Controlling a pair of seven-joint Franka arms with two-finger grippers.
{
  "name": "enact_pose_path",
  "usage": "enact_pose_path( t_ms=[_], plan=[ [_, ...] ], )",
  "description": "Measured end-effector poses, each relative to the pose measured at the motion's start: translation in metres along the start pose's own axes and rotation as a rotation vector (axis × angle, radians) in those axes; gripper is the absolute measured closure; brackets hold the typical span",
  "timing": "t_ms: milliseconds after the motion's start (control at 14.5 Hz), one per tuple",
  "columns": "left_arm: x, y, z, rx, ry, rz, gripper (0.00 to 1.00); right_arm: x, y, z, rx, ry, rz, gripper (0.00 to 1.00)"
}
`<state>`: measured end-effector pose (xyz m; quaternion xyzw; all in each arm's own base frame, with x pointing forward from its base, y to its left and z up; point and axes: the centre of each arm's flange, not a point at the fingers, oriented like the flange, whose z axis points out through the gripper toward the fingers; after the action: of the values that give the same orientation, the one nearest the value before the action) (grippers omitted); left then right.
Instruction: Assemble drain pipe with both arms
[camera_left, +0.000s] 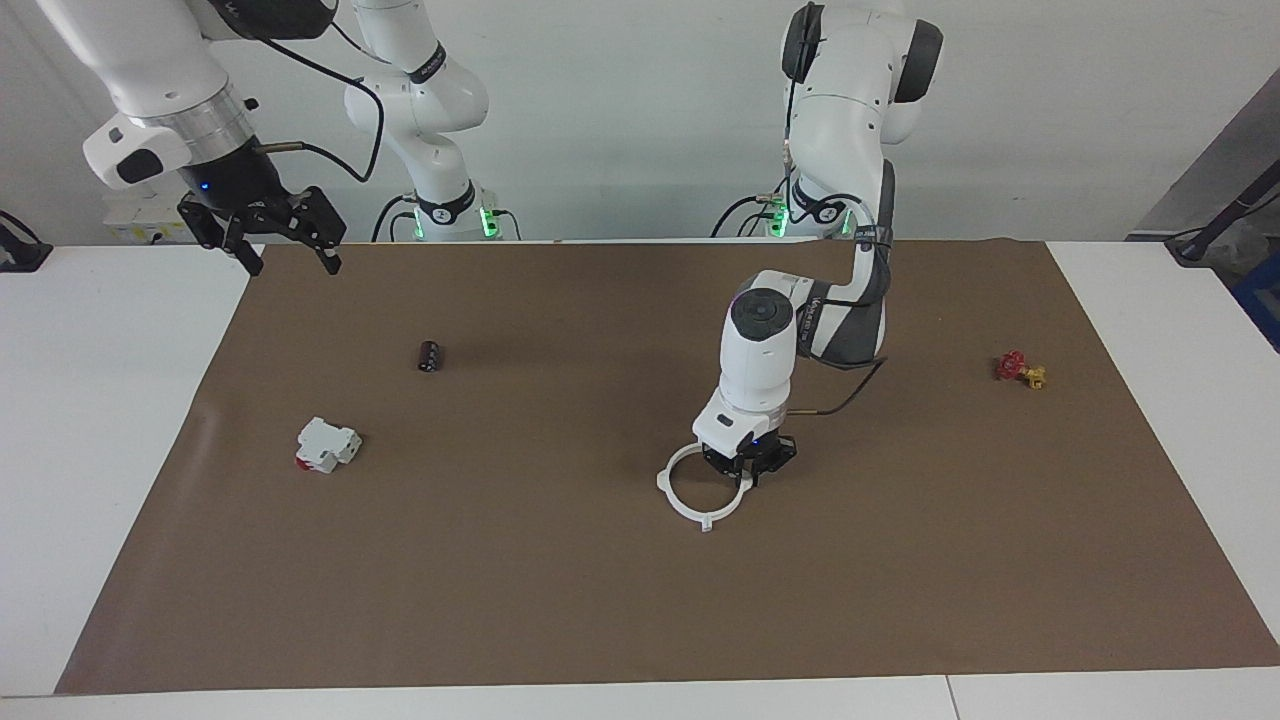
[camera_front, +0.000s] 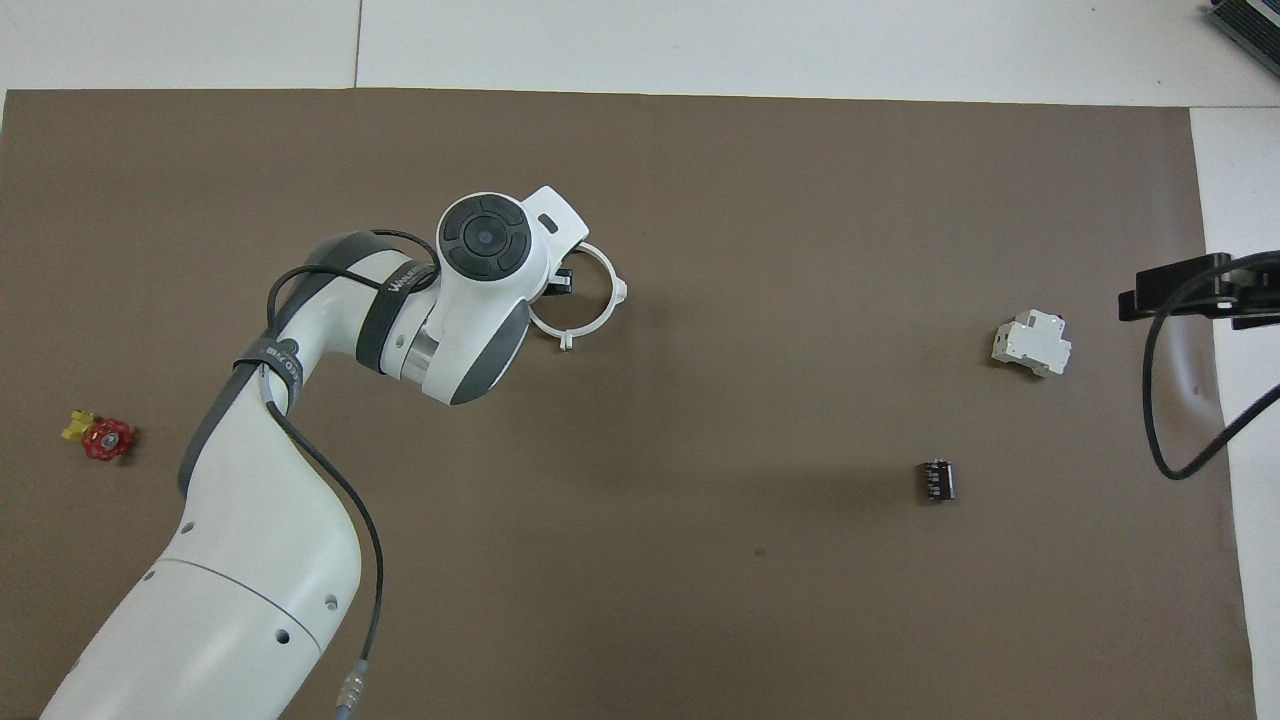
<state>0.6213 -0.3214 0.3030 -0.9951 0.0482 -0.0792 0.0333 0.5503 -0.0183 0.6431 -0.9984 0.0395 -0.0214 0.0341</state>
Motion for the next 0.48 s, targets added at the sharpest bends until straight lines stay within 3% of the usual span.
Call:
enact_pose_path(
  t_ms=[138, 207, 483],
  plan=[
    [0.0, 0.0, 0.0, -0.002, 0.002, 0.001, 0.8, 0.0, 0.0, 0.0, 0.0, 0.0, 0.0, 0.0],
    [-0.003, 0.008, 0.002, -0.028, 0.003, -0.006, 0.74, 0.0, 0.0, -0.001, 0.0, 0.001, 0.0, 0.0],
    [-0.014, 0.038, 0.004, -0.07, 0.02, -0.01, 0.3, -0.001, -0.006, -0.001, 0.001, 0.001, -0.012, 0.0]
  ],
)
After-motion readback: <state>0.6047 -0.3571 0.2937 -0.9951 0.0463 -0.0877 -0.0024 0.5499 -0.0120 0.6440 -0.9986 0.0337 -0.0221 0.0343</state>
